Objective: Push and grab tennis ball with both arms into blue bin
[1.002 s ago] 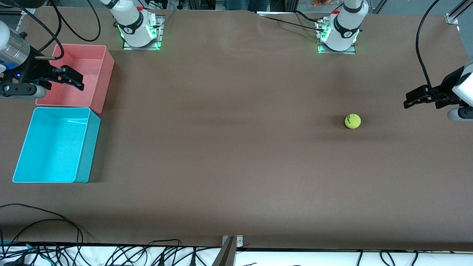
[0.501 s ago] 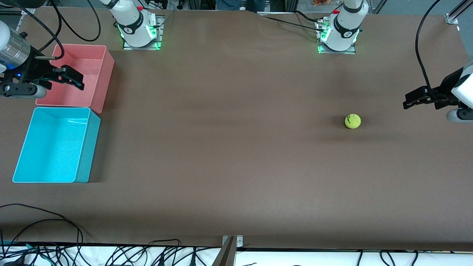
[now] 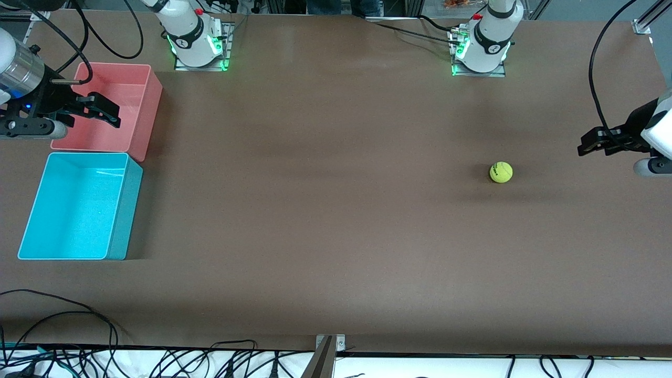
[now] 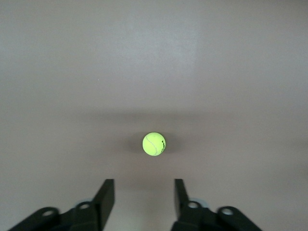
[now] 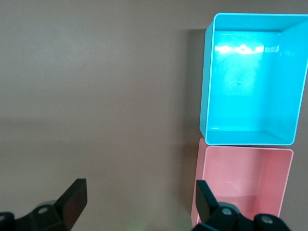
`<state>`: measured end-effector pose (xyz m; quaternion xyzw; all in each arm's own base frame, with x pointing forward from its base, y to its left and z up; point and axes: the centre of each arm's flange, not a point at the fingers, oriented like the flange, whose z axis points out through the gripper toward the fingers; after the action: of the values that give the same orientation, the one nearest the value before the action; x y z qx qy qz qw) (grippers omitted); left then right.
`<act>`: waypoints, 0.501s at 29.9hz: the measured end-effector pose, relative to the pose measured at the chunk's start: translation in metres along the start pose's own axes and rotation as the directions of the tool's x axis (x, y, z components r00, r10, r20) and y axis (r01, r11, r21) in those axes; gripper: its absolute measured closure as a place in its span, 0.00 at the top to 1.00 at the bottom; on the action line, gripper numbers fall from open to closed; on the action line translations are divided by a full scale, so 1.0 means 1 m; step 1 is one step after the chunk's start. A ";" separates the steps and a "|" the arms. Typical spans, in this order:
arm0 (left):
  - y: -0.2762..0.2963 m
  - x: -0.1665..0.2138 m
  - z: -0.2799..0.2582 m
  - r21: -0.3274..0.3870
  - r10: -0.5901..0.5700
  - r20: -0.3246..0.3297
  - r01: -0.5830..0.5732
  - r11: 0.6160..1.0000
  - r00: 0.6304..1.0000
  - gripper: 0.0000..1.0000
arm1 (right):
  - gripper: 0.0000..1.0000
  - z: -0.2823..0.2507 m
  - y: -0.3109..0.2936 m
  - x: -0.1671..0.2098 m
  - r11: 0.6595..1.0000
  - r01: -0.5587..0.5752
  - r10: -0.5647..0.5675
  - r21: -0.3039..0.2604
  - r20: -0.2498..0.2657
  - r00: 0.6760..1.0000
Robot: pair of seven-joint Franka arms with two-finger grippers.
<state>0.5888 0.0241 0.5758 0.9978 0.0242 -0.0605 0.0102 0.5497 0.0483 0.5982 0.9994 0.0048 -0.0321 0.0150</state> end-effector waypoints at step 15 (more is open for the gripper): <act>0.003 0.000 0.001 0.000 -0.164 0.005 0.164 0.986 0.986 0.01 | 1.00 0.000 -0.001 0.000 1.000 0.002 -0.002 0.000 0.000 1.000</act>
<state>0.5888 0.0212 0.5746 0.9923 0.1063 -0.0638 0.0057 0.5496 0.0495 0.5983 0.9994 0.0059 -0.0321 0.0150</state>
